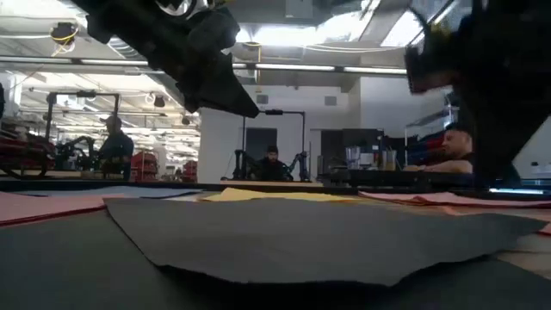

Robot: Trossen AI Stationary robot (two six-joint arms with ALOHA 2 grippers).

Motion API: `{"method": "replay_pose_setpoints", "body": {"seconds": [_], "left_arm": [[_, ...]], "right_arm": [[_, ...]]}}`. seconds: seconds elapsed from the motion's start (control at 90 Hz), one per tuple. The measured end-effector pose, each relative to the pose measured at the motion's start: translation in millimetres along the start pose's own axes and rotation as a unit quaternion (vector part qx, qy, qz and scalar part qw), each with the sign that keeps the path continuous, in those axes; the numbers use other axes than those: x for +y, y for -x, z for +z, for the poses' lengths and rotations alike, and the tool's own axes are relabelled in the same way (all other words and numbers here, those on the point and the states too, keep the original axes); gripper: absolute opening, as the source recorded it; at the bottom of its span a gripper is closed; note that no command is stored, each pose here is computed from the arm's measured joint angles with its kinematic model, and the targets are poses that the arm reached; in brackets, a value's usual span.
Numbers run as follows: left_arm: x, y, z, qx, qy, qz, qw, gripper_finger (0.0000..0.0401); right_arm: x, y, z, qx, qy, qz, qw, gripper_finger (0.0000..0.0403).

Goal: Organize paper
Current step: Stack the black paper on top of the other black paper

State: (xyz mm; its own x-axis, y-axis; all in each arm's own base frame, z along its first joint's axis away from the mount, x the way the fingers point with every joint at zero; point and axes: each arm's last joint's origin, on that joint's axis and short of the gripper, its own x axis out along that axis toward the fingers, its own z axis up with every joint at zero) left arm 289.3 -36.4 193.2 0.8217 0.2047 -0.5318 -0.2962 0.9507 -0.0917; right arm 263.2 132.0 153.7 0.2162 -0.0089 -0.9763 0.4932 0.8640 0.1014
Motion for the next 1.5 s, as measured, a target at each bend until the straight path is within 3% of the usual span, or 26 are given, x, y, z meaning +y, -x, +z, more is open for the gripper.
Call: {"method": "replay_pose_setpoints", "body": {"seconds": [0.244,0.5,0.822,1.022,1.267,1.367,1.5], "left_arm": [[-0.6,0.8,-5.3,0.024,-0.005,0.002,1.0,0.0],[1.9,1.5,-12.8,0.062,0.015,0.013,0.998,0.0],[-17.6,0.9,-30.1,0.098,0.011,-0.011,0.995,0.0],[-34.6,16.0,-46.1,0.157,-0.001,-0.009,0.988,0.0],[-31.4,39.4,-71.2,0.288,0.029,0.099,0.952,0.0],[-30.4,45.4,-76.6,0.308,0.041,0.125,0.942,0.0],[-32.0,44.8,-76.1,0.302,0.049,0.121,0.944,0.0]], "right_arm": [[13.6,-12.7,3.8,0.006,0.012,0.063,0.998,0.0],[18.3,-22.6,4.4,0.014,0.012,0.07,0.997,0.0],[40.2,-14.0,7.8,0.013,0.041,0.198,0.979,0.0],[33.4,-11.8,2.0,-0.005,0.028,0.135,0.99,0.0],[28.5,-12.9,0.7,-0.014,0.027,0.099,0.995,0.0],[26.9,-14.6,0.3,-0.018,0.027,0.084,0.996,0.0],[27.6,-20.2,-0.3,-0.012,0.026,0.081,0.996,0.0]]}}
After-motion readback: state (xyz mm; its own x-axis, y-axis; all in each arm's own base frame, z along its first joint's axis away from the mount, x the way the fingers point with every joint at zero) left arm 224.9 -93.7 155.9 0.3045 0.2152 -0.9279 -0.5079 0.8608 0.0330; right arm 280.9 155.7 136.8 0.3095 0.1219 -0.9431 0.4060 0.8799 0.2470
